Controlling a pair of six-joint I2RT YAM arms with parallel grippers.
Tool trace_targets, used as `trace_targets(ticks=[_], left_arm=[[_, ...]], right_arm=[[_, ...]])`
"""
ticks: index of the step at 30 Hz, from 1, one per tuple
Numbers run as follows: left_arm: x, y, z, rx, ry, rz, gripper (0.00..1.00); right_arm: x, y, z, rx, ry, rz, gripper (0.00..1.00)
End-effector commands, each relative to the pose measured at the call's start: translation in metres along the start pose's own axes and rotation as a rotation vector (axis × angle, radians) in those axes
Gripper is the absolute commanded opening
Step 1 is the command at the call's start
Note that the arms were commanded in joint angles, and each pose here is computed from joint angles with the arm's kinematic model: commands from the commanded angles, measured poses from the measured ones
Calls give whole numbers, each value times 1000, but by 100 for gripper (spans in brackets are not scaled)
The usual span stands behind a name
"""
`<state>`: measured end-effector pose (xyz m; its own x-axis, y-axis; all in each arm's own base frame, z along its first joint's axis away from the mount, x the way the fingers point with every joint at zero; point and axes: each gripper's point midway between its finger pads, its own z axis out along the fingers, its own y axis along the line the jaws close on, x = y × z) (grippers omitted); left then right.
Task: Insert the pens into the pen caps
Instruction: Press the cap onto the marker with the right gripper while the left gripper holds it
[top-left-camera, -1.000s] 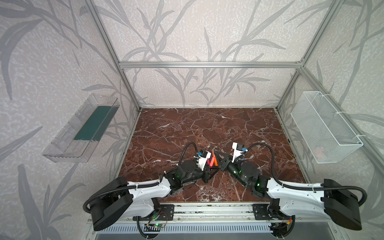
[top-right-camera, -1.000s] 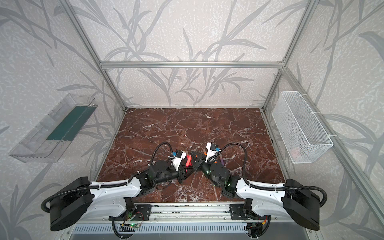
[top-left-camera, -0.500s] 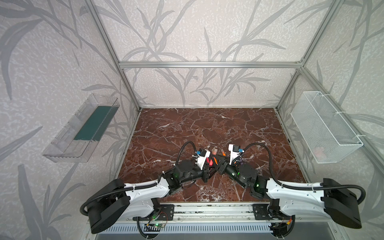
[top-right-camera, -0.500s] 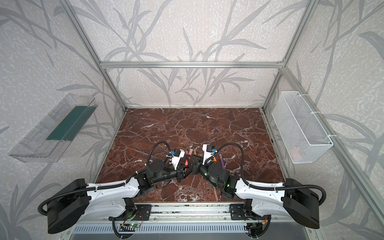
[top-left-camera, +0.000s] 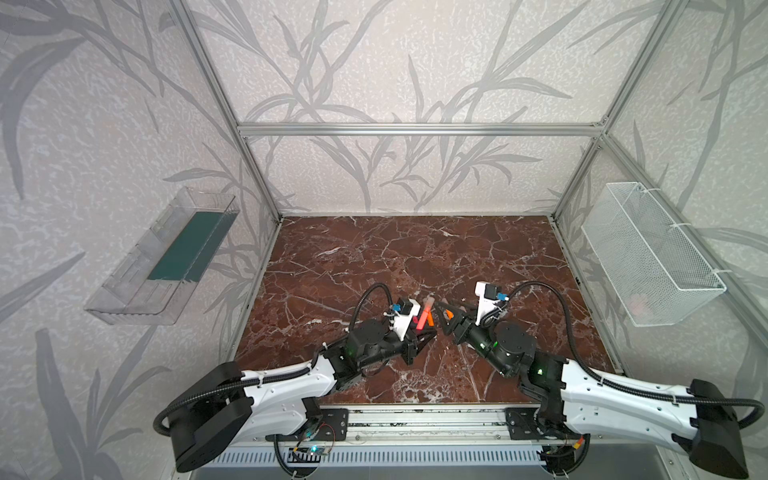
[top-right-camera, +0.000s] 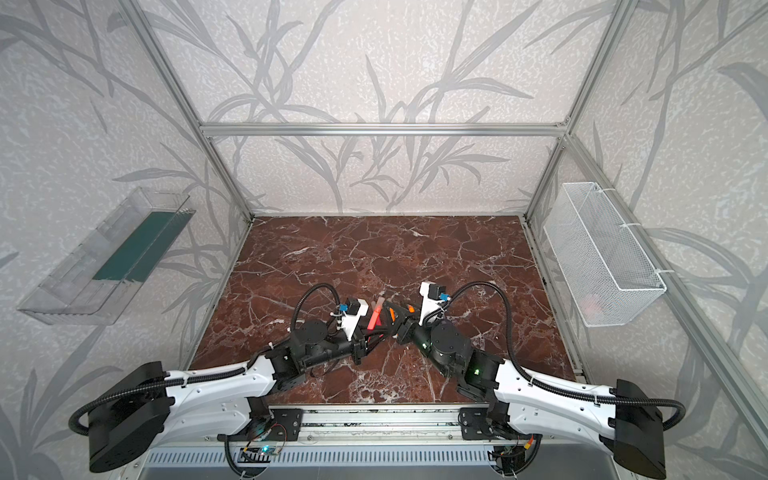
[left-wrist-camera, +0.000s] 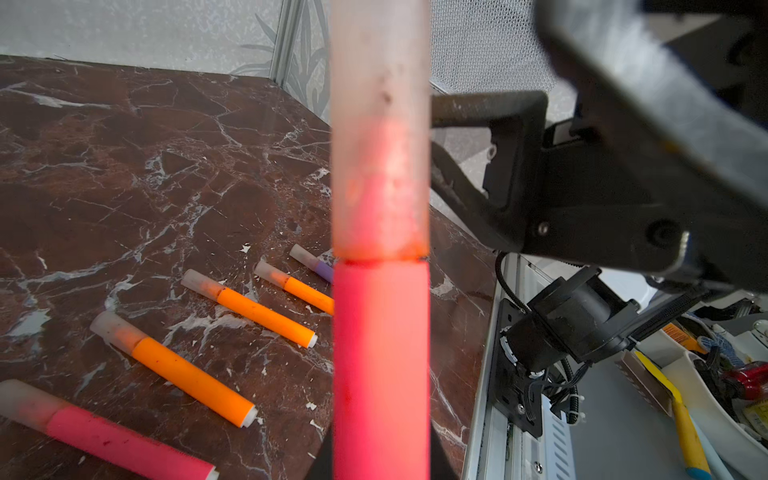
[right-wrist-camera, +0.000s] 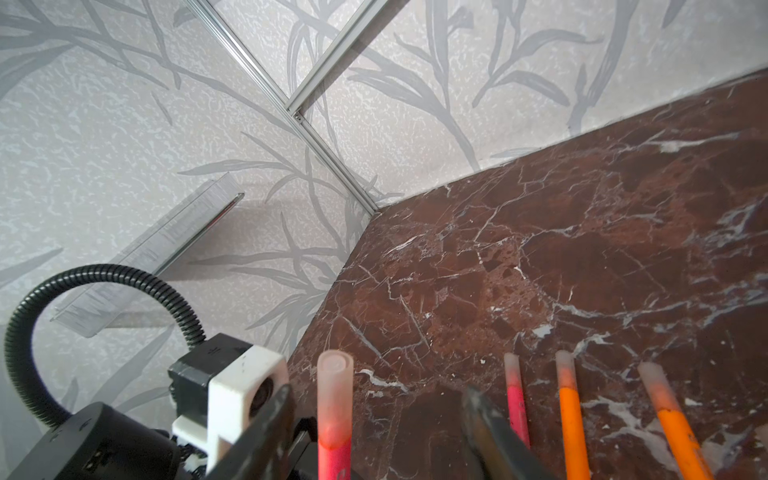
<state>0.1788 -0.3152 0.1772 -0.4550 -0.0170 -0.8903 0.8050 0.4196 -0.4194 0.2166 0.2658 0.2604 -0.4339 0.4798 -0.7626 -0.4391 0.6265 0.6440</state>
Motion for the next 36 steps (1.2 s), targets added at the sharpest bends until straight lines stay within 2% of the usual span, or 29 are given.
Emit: trace_targets(ticks=[1,8,17,22,29,34,36], left_arm=[[5,-1,-3,-6,11,61,0],[9,1,-2,-23,27,80,0],[11,1,1,-25,42,96,0],[5,5,2,-51,23,113,0],[-32,26,-6,-187,-67,119,0],[-60,22,-17,-78,-124,74,0],[-68,22,-21,-73,-140,75,0]], right_arm=[[-6,2,9,24,-2,-38,55],[-1,17,28,-5,47,-50,49],[9,19,43,7,88,-63,23],[24,19,47,0,151,-55,0],[56,13,46,-25,250,-46,0],[78,11,47,-62,304,-61,0],[86,13,47,-65,327,-75,0]])
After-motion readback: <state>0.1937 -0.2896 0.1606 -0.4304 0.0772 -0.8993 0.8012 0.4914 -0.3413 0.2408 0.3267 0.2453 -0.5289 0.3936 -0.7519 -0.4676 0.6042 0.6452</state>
